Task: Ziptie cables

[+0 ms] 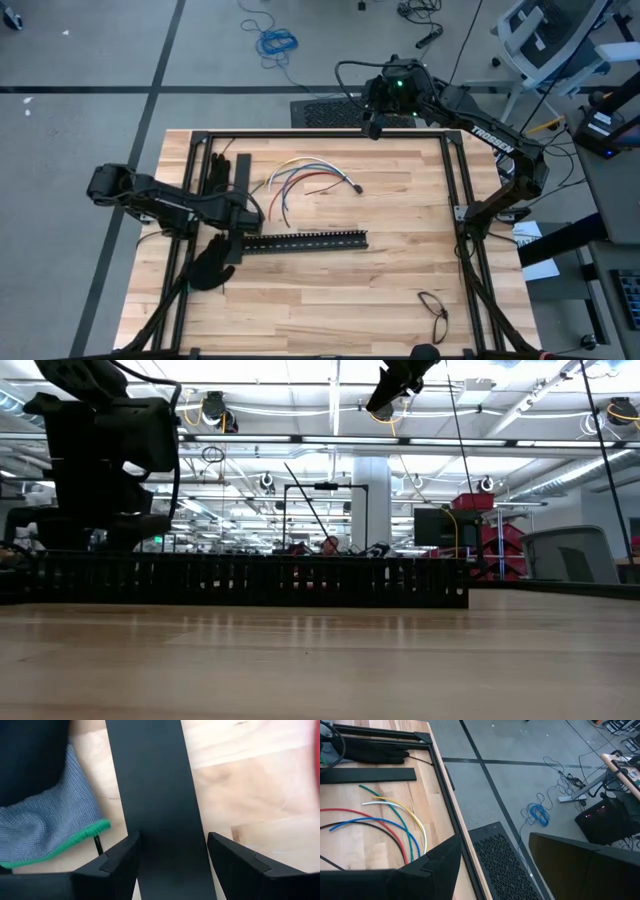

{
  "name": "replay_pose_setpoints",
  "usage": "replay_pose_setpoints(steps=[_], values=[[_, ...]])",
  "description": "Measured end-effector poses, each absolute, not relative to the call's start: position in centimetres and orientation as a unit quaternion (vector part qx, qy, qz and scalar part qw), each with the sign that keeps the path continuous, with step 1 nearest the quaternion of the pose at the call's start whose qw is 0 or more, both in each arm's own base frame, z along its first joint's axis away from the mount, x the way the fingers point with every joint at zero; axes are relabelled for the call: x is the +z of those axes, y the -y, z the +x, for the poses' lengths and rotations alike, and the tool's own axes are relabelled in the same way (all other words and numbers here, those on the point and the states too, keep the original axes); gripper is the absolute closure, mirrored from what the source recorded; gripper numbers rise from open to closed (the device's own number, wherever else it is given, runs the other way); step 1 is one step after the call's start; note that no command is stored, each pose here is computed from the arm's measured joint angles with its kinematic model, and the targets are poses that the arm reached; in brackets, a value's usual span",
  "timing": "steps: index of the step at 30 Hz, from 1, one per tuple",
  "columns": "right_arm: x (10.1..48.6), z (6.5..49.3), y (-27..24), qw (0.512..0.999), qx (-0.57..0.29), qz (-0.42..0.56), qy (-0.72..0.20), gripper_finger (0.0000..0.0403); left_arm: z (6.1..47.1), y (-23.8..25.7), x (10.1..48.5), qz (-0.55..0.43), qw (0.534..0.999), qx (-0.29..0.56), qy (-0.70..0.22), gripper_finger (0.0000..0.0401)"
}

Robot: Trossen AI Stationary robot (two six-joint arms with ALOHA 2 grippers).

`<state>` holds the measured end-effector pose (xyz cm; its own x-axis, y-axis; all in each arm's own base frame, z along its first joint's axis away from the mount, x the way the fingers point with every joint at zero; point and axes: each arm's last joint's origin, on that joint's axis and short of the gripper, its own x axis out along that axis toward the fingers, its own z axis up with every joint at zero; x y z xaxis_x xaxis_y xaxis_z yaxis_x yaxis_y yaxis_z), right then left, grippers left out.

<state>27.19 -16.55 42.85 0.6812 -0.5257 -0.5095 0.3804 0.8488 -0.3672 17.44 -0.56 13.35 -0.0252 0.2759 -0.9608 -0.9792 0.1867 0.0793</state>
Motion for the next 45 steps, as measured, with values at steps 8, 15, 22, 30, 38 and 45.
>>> replay_pose_setpoints(steps=[8,15,22,30,38,45], values=[[42.8,27.2,16.5,0.909,-0.248,-0.119,-0.313,0.0172,17.6,0.7,13.3,-0.371,0.595,0.518,-0.490,0.0083],[42.8,27.2,16.5,0.909,-0.248,-0.119,-0.313,0.0172,17.4,0.6,13.3,-0.361,0.596,0.517,-0.497,0.0017],[42.9,27.2,16.6,0.910,-0.248,-0.120,-0.311,0.0172,17.9,0.7,14.0,-0.330,0.620,0.478,-0.528,0.0015],[43.0,27.3,16.6,0.911,-0.250,-0.122,-0.305,0.0172,17.6,0.6,14.6,-0.367,0.574,0.548,-0.485,0.0015],[43.0,27.3,16.6,0.911,-0.250,-0.122,-0.305,0.0172,17.1,0.5,13.5,-0.397,0.556,0.591,-0.429,0.0015],[43.0,27.3,16.6,0.911,-0.250,-0.122,-0.305,0.0172,16.9,0.4,13.3,-0.392,0.560,0.594,-0.425,0.0016]])
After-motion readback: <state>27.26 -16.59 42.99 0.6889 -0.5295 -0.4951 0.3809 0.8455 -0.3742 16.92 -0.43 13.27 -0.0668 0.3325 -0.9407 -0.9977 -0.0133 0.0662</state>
